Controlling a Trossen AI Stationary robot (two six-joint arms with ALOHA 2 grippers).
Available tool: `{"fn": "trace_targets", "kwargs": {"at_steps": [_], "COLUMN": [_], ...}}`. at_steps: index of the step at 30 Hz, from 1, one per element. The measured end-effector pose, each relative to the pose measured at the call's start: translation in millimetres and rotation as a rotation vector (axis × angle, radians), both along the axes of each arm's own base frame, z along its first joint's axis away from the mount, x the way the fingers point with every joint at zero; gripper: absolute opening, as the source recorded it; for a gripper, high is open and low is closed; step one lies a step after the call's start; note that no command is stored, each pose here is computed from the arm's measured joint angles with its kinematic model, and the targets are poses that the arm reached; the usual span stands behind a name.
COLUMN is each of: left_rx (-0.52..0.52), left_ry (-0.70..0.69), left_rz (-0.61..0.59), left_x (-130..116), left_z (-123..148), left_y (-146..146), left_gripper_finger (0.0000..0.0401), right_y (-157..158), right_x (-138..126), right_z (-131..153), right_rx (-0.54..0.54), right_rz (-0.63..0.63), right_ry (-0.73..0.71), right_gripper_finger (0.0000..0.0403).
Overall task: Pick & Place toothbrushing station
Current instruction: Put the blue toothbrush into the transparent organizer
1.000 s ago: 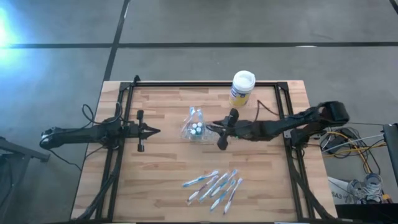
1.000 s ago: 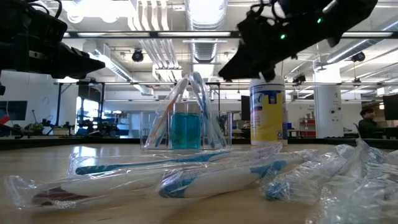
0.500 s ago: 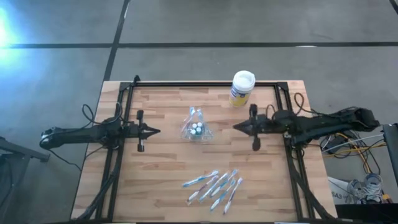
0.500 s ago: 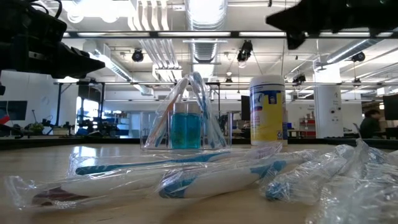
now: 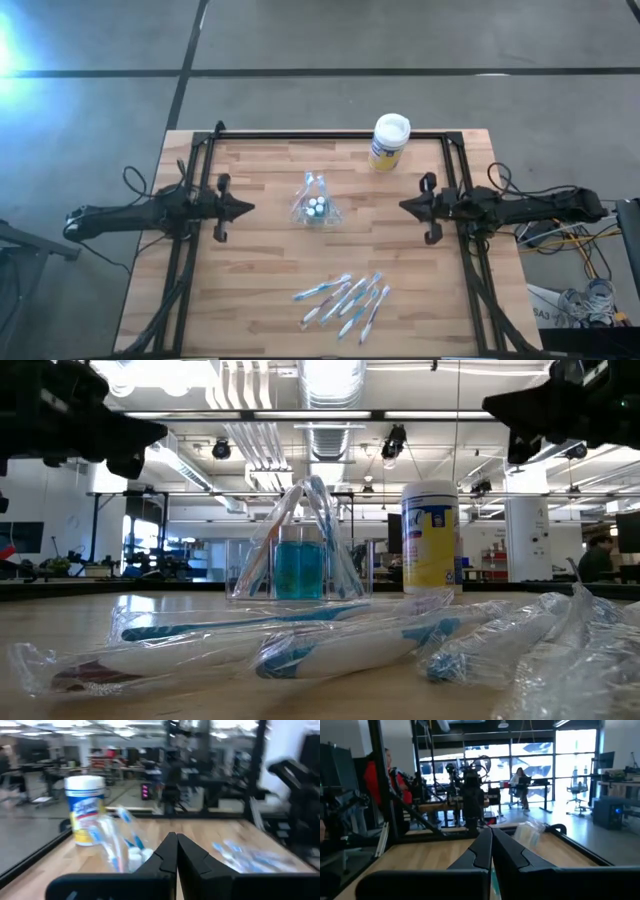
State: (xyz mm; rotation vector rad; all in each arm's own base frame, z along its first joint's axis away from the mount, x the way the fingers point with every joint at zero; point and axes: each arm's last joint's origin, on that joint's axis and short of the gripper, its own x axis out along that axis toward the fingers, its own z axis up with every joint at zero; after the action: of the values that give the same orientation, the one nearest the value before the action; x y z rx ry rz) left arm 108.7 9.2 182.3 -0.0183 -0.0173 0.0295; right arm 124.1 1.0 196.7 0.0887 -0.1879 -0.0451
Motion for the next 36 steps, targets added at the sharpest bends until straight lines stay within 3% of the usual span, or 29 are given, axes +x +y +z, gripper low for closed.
{"fn": "trace_targets", "kwargs": {"at_steps": [17, 24, 28, 36], "left_rx": [-0.174, -0.126, -0.124, -0.131], "left_ry": [-0.043, -0.065, -0.064, -0.025], "left_rz": [0.035, 0.036, 0.036, 0.039], "left_x": [4, 5, 5, 6], "left_z": [9, 13, 13, 7], "left_y": [2, 2, 2, 2], "left_gripper_finger": [0.0009, 0.0005, 0.0007, 0.0007], "right_y": [0, 0, 2, 2], "right_x": [-4, -3, -3, -6], "right_z": [-13, -15, -15, -12], "right_rx": [-0.009, -0.014, -0.02, -0.039], "right_rz": [-0.002, 0.004, 0.079, 0.081], "right_ry": [0.051, 0.069, 0.067, 0.038], "right_gripper_finger": [0.0008, 0.0008, 0.0008, 0.0008]}}
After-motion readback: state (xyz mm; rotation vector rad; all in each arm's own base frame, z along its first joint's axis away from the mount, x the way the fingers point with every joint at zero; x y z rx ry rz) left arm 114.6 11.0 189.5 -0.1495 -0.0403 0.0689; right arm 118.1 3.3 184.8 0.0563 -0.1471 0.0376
